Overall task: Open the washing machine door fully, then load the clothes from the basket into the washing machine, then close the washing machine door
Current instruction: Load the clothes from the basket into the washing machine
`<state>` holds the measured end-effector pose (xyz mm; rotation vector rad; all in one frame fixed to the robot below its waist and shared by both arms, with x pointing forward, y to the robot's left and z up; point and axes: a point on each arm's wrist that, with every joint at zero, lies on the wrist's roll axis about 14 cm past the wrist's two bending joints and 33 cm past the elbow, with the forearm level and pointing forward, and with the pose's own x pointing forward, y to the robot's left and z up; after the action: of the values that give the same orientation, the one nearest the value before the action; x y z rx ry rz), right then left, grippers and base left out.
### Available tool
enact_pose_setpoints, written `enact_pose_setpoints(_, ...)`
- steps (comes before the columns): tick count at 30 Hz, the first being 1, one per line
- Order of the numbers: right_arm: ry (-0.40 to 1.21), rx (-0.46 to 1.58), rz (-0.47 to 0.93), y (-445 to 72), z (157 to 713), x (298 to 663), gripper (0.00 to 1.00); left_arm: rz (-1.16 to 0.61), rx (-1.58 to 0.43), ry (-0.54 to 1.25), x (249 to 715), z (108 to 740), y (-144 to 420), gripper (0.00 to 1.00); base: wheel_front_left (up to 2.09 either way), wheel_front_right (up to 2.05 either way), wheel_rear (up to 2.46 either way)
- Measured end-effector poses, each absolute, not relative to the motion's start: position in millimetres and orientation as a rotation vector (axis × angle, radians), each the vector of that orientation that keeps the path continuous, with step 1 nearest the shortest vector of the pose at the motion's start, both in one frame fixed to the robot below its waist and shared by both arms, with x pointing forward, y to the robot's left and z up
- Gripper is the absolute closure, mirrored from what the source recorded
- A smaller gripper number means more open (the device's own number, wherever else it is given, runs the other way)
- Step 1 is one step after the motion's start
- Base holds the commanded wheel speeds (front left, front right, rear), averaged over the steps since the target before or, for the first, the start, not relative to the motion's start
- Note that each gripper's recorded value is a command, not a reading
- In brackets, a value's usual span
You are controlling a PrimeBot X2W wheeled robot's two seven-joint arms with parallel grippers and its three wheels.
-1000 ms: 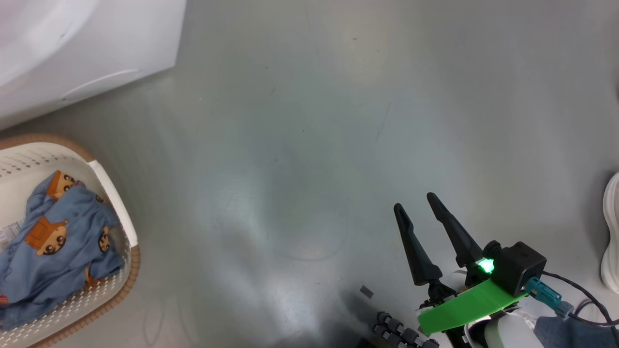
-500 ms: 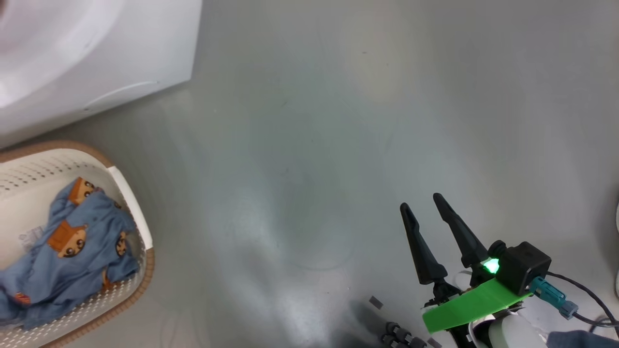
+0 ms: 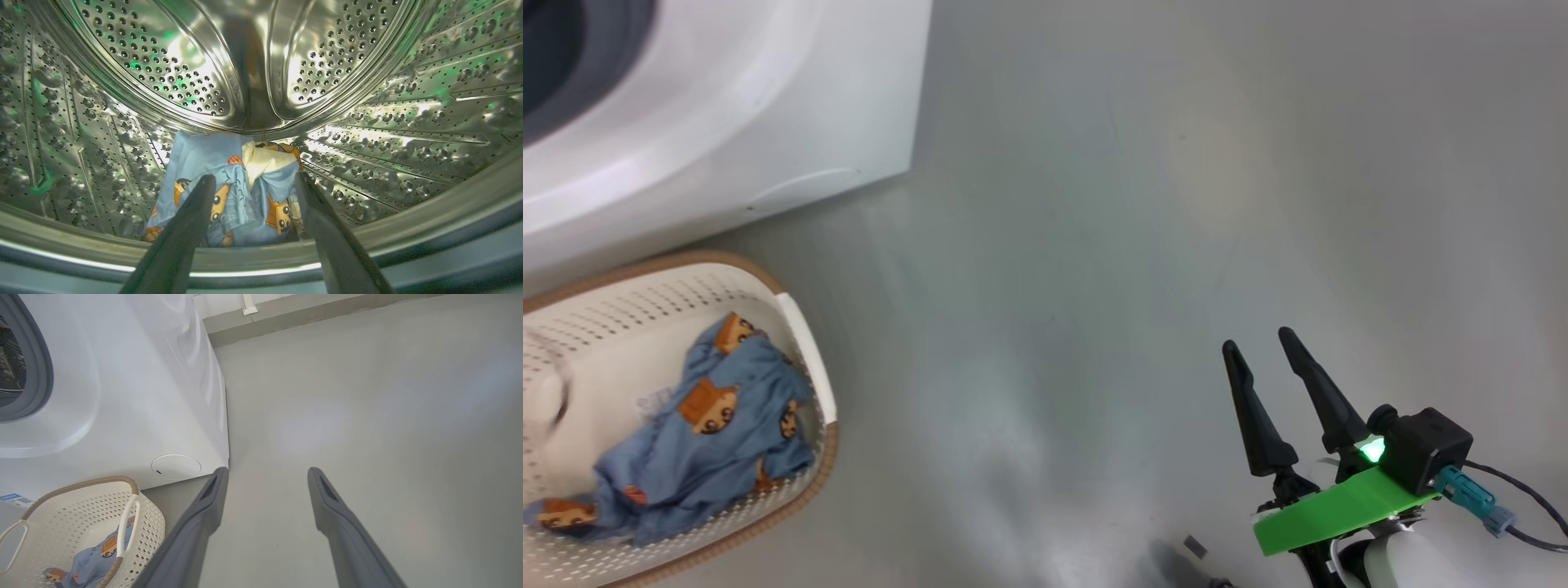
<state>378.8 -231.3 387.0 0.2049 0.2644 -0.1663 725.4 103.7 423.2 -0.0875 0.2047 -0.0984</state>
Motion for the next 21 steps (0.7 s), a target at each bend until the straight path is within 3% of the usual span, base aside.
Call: enact_pose_setpoints(21,0.135,0.236,-0.108,-217.4,429.2,379.9,0.00,-0.098,-0.131,0.196,616.1,450.0,110.1,0.00,0.00,0.00,0.00)
